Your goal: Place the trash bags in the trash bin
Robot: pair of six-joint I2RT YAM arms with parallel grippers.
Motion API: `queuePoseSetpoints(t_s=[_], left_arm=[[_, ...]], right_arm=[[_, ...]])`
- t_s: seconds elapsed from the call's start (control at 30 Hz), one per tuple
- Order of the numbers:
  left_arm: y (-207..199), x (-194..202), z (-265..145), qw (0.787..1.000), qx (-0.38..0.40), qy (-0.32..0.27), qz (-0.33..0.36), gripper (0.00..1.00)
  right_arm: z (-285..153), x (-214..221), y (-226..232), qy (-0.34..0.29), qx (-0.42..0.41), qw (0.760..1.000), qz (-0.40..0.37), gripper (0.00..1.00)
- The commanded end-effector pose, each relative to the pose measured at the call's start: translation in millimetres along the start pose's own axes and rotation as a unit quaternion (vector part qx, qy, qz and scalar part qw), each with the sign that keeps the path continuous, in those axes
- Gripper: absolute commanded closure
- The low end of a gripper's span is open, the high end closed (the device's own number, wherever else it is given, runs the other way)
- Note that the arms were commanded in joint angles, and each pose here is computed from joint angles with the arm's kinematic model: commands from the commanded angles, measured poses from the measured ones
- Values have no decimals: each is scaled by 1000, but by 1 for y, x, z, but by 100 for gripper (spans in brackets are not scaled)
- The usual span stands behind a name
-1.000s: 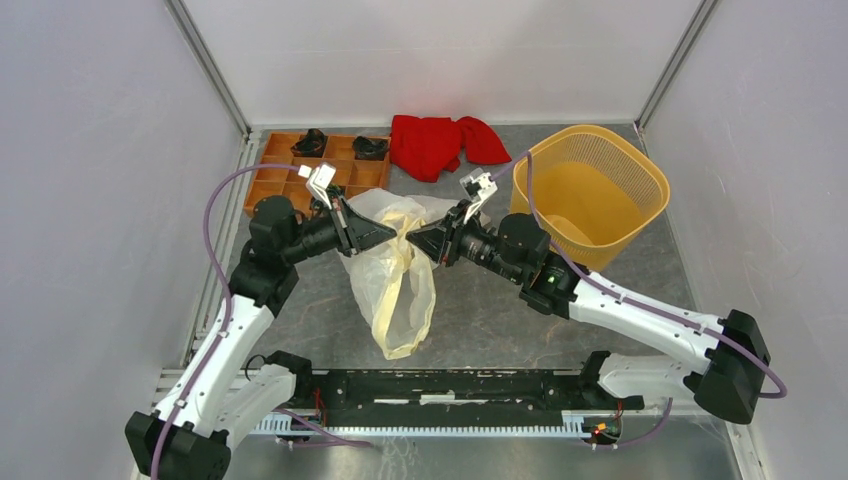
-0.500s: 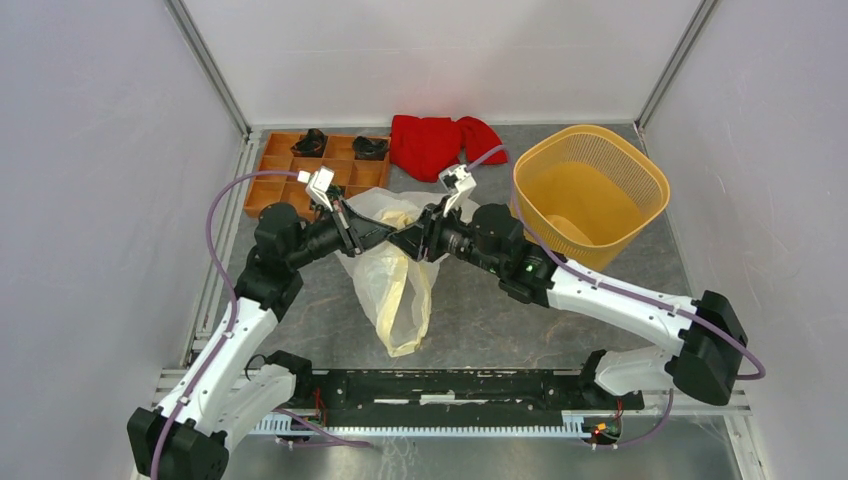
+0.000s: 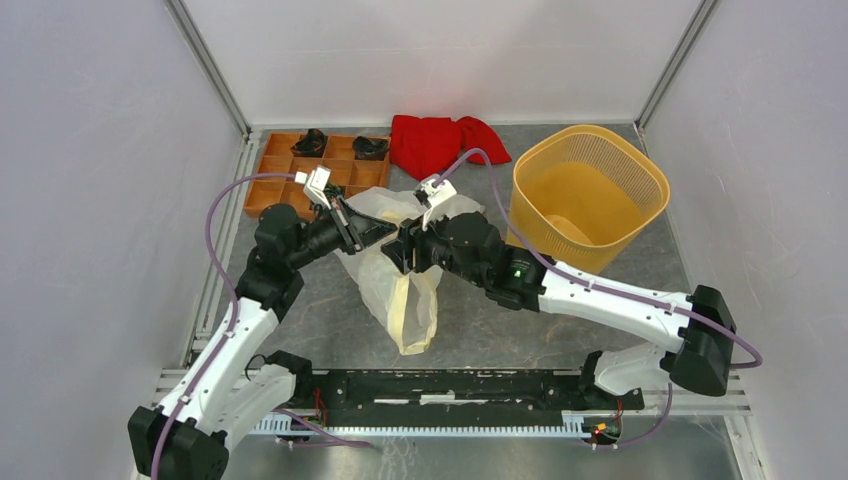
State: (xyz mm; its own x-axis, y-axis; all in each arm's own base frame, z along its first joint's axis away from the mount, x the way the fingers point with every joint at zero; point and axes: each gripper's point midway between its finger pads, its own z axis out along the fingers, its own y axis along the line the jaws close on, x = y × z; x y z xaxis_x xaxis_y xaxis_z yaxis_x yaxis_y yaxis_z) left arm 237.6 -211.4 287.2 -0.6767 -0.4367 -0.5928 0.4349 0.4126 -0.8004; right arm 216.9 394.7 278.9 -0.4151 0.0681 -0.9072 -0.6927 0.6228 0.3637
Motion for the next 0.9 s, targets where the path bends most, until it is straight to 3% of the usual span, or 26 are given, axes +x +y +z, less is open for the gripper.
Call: queuePoseSetpoints(t_s=[0.0, 0.03, 0.1, 0.17, 0.27, 0.3, 0.43, 0.57, 0.73, 0.87], left_arm=[[-31, -14, -1, 999, 46, -9, 15, 98], [-34, -15, -2, 999, 50, -8, 16, 98], [-45, -18, -5, 998, 61, -9, 26, 90], [-51, -23, -9, 997, 57, -14, 44, 75], [-58, -33, -18, 996, 38, -29, 75, 37], [-61, -36, -21, 995, 33, -34, 89, 29], [-89, -55, -38, 988, 38, -72, 131, 10], [-113, -76, -63, 975, 30, -132, 179, 0], [-110, -95, -84, 962, -35, -178, 204, 0], [-109, -96, -86, 961, -43, -175, 208, 0]], right_arm=[[4, -24, -9, -33, 59, 996, -56, 61], [4, -20, -9, -27, 67, 995, -67, 80], [1, -25, -5, -35, 71, 993, -90, 99], [-5, -32, -3, -46, 72, 991, -103, 99], [-20, -52, -8, -82, 85, 986, -115, 99], [-27, -61, -10, -96, 90, 984, -120, 99], [-58, -107, -23, -152, 140, 967, -149, 99], [-101, -168, -28, -205, 189, 944, -175, 99], [-177, -252, -29, -292, 235, 917, -137, 99], [-237, -296, -36, -336, 264, 898, -102, 99]])
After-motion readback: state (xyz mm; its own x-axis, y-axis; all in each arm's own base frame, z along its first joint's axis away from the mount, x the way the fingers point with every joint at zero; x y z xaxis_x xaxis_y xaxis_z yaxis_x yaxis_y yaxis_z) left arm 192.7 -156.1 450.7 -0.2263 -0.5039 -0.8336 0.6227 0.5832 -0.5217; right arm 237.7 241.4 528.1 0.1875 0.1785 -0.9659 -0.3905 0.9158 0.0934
